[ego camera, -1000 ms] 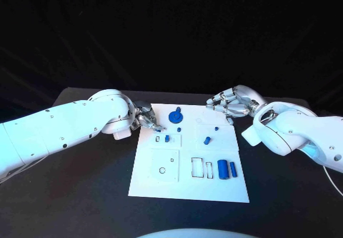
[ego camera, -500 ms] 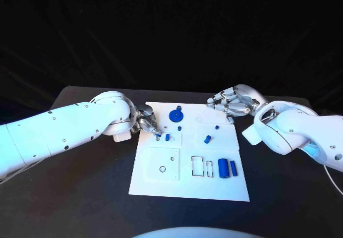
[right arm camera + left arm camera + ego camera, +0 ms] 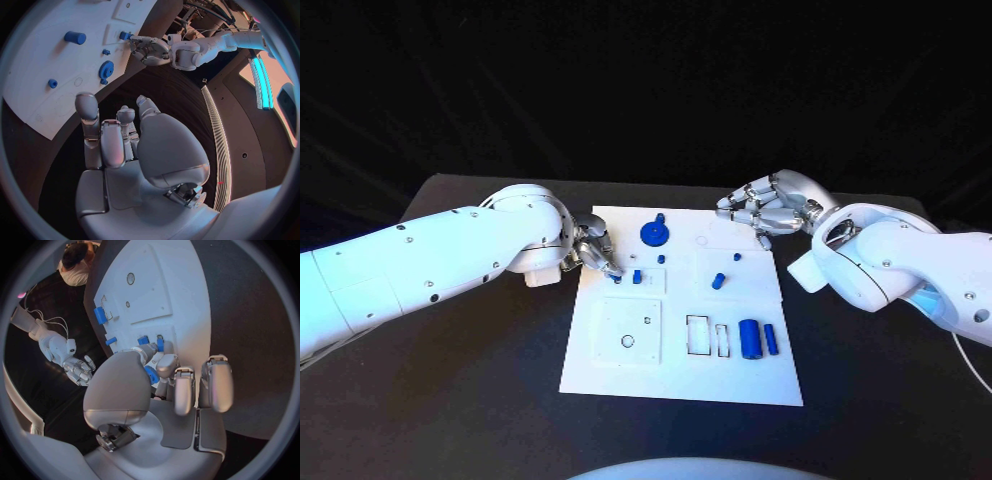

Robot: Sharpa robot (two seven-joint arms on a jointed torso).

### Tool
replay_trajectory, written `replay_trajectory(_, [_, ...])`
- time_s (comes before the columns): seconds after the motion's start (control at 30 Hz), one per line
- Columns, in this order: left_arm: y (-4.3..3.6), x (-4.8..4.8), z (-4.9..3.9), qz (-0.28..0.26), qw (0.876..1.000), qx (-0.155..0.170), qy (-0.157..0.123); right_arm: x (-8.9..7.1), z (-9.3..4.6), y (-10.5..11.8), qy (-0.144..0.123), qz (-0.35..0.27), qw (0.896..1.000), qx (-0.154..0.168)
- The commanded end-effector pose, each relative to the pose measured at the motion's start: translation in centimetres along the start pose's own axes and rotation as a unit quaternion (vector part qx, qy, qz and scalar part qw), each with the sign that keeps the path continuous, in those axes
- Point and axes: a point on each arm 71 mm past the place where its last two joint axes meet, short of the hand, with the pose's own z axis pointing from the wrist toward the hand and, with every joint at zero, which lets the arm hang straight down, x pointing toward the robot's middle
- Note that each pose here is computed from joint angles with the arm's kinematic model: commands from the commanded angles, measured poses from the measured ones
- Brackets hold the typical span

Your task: Assemble the parts on the task board

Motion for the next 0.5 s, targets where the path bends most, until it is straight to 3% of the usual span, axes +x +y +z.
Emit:
replay_trajectory(0.03, [0.25, 0.31, 0.06, 0.014, 1.0, -0.013, 0.014, 0.15, -0.01, 0.0, 0.008, -0.001, 1.0, -0.002])
replay_trajectory(0.5, [0.08, 0.42, 0.09, 0.017, 1.0, -0.008, 0.017, 0.17, 0.0, 0.01, 0.009, -0.001, 1.0, -0.002])
